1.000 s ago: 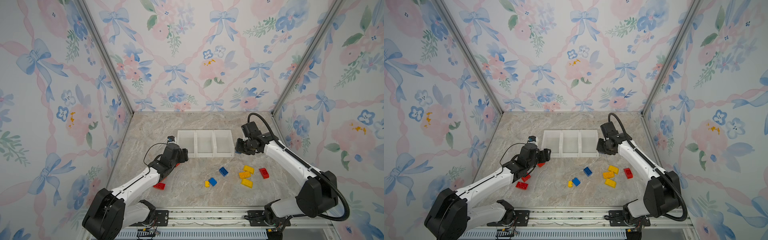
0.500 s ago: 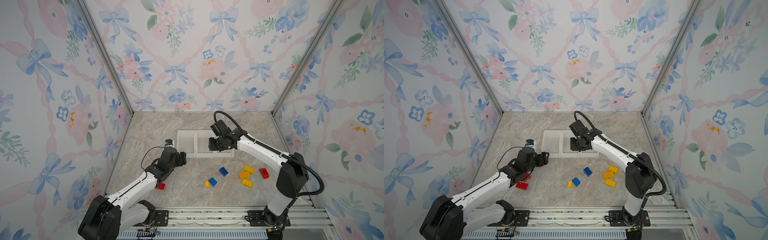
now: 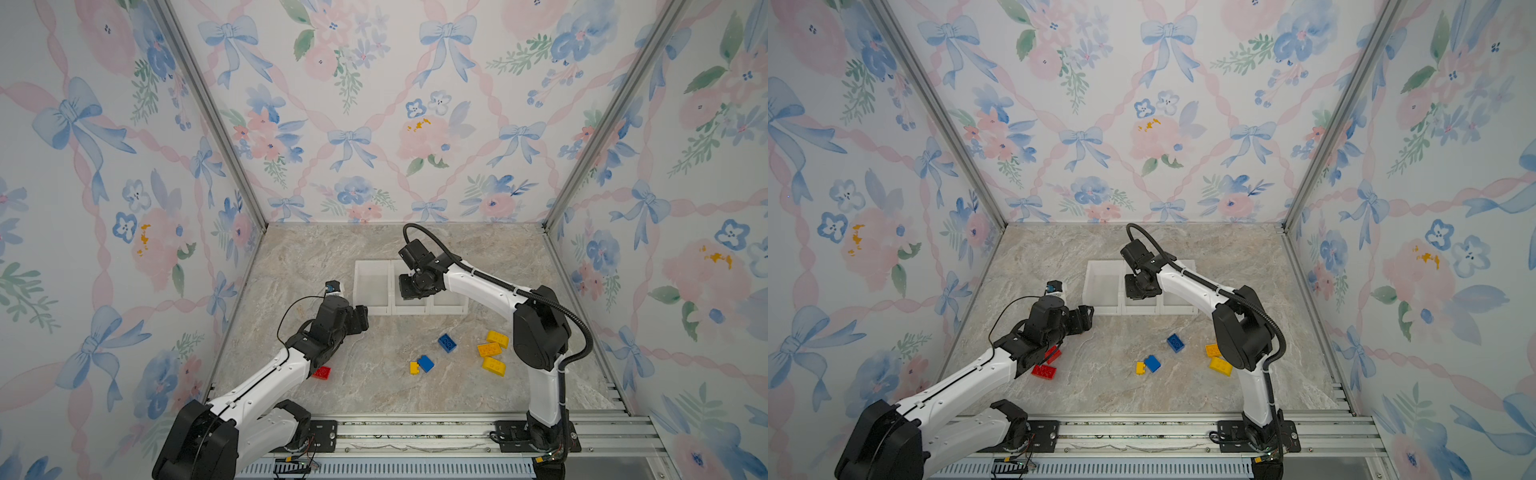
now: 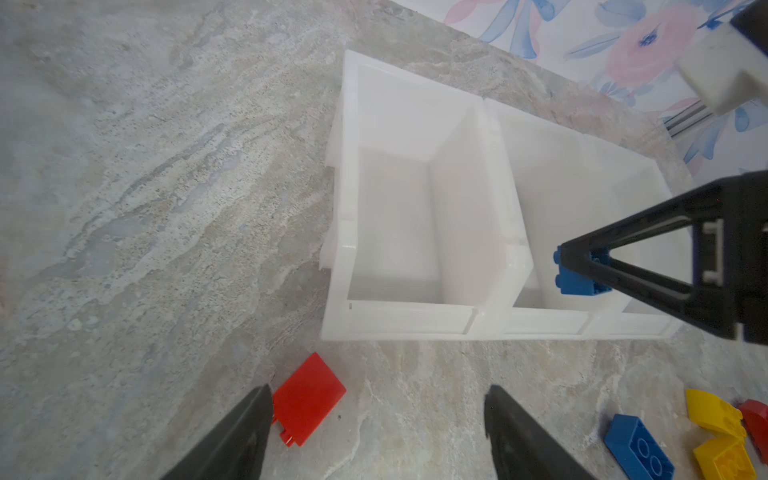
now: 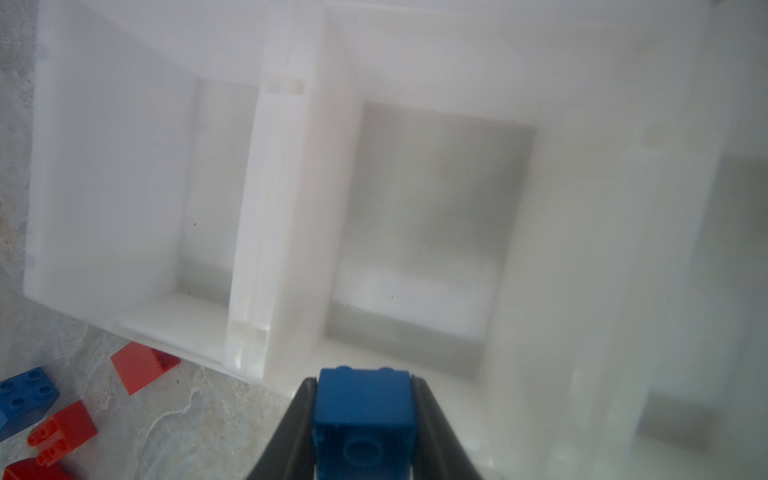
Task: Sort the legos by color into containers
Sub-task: 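Carry the blue brick with the right gripper over the middle white bin, then open the right gripper to drop the blue brick into the middle bin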
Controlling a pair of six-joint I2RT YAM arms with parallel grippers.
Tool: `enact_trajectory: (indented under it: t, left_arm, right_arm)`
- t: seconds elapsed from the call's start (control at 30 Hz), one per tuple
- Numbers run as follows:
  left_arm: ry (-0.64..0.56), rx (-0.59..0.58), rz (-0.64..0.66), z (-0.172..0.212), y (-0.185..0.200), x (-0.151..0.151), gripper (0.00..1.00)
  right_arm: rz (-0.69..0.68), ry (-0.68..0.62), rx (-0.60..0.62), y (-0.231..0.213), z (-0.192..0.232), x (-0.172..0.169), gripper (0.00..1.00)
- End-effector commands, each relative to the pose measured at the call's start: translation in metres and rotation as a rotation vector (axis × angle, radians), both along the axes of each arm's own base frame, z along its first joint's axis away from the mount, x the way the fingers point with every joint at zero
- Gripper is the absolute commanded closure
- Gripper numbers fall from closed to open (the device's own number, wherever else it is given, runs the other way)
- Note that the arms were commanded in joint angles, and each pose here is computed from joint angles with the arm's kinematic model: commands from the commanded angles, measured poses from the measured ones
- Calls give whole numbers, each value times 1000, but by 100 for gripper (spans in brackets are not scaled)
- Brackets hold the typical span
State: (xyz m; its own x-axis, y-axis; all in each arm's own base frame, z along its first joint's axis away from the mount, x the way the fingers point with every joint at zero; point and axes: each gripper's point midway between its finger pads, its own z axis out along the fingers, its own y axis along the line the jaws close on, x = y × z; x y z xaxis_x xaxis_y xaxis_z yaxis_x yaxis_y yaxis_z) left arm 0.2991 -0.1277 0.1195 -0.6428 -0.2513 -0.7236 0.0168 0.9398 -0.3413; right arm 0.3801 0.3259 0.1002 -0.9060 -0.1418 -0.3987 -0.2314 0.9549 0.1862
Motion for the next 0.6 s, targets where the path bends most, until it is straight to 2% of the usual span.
enact_trajectory:
  t: [0.0, 0.13, 0.3, 0.47, 0.57]
  left_arm:
    - [27, 3, 18, -6, 7, -5, 18]
    - [31, 11, 23, -7, 10, -5, 18]
    - [34, 16, 29, -9, 13, -5, 18]
    - [36, 18, 35, -10, 16, -4, 18]
    - [42, 22, 33, -13, 17, -5, 18]
  right_arm:
    - [-1, -1, -24, 2, -7, 9, 73]
    - [-9, 20, -39, 2, -19, 13, 70]
    - [-21, 46, -59, -3, -31, 13, 59]
    - [-27, 52, -60, -4, -32, 13, 49]
    - [-28, 47, -57, -5, -29, 13, 48]
